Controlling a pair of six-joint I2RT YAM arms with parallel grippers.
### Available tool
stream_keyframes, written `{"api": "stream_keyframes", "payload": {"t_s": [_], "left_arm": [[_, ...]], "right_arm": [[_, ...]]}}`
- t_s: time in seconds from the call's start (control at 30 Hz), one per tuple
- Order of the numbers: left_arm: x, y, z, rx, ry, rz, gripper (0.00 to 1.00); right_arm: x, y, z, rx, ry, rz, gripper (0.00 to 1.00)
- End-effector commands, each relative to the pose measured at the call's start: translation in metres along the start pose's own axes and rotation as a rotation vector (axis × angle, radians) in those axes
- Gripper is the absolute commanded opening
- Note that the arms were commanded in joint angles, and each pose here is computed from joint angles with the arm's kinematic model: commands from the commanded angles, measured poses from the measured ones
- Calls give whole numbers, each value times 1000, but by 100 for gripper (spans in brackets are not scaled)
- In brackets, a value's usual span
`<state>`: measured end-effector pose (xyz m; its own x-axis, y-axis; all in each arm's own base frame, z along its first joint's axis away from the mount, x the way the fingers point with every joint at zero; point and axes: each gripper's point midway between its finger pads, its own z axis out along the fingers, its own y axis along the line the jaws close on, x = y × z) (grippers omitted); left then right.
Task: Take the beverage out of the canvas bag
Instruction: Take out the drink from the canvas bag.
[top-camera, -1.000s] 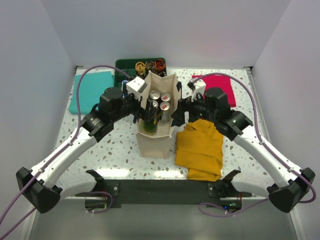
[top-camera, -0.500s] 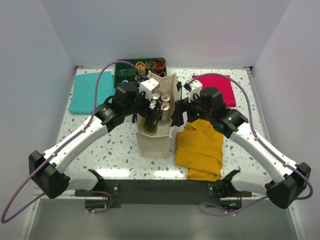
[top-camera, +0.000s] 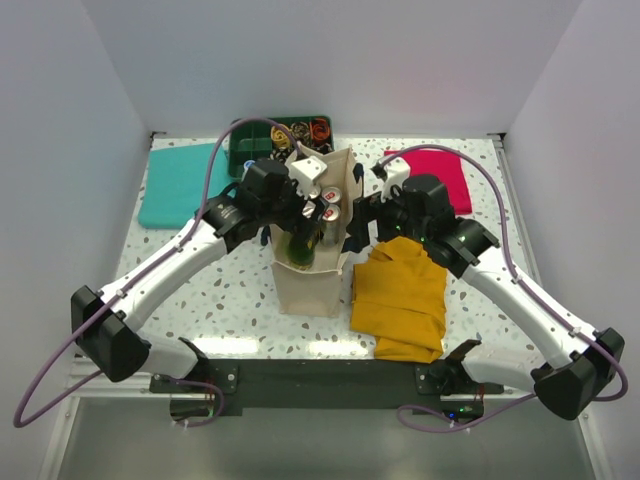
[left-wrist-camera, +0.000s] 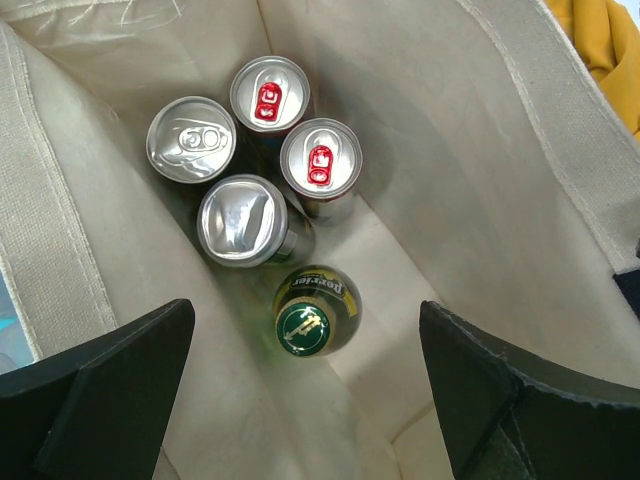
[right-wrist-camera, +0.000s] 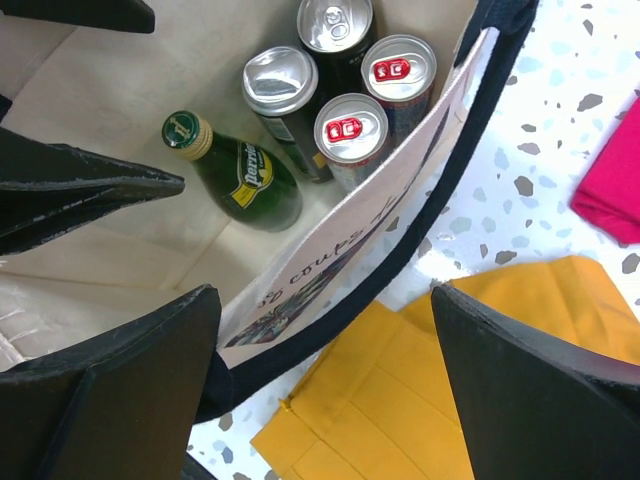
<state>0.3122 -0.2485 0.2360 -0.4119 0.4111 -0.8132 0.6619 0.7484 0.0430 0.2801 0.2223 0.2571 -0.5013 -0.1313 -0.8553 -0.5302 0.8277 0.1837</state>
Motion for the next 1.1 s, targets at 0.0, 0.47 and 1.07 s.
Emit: {"api": "stream_keyframes", "payload": {"t_s": [0.0, 0.47, 1.07], "left_arm": [[-18, -2, -10, 5, -29, 21, 100], [-14, -3, -2, 19, 40, 61, 100], [8, -6, 9, 28, 181, 54, 100]], "right_arm": [[-32, -1, -13, 18, -108, -14, 92], [-34, -13, -15, 88, -120, -20, 95], [-39, -15, -11, 100, -136, -31, 96]]}}
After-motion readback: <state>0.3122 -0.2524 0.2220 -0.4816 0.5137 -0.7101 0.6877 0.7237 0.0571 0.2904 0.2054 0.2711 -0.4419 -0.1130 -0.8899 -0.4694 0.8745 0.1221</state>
